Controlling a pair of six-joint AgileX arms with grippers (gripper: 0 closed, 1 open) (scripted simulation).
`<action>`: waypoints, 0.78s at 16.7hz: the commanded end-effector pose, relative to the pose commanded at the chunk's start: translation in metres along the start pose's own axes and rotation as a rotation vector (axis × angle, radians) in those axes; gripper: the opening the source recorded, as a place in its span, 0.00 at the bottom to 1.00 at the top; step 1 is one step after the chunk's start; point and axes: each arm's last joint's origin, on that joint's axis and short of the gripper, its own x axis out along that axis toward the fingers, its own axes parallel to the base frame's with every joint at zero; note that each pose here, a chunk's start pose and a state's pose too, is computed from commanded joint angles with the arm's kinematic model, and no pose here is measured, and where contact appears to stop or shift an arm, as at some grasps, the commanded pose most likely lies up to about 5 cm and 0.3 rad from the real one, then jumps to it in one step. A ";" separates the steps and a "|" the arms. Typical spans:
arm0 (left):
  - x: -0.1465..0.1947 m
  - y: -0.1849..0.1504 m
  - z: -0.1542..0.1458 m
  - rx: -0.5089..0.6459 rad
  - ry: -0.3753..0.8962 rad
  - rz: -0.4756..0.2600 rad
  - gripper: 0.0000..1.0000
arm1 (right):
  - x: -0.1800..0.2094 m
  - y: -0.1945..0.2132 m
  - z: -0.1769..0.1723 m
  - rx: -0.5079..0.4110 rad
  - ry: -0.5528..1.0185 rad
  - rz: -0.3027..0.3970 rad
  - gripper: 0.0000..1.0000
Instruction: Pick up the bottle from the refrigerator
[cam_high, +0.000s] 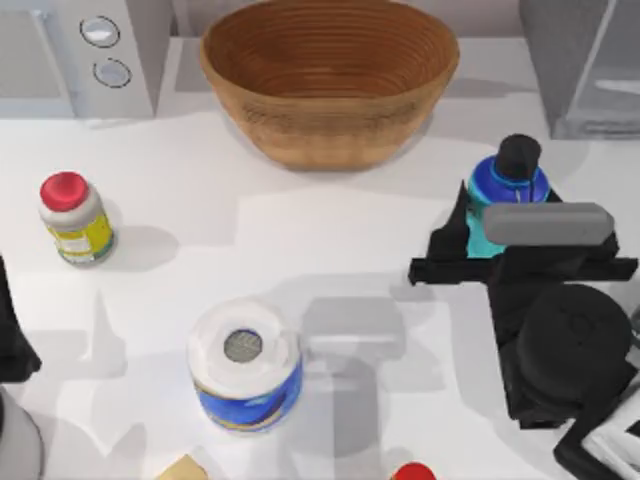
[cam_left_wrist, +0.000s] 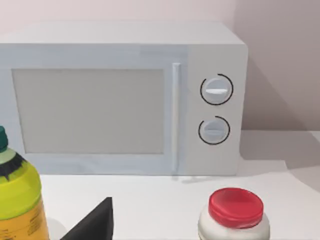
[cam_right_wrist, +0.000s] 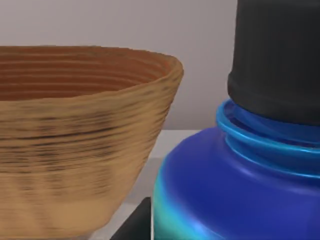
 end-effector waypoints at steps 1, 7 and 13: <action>0.000 0.000 0.000 0.000 0.000 0.000 1.00 | 0.000 0.000 0.000 0.000 0.000 0.000 0.00; 0.000 0.000 0.000 0.000 0.000 0.000 1.00 | 0.012 0.000 -0.002 0.009 -0.012 -0.005 0.00; 0.000 0.000 0.000 0.000 0.000 0.000 1.00 | 0.047 0.004 -0.028 0.001 0.002 0.005 0.00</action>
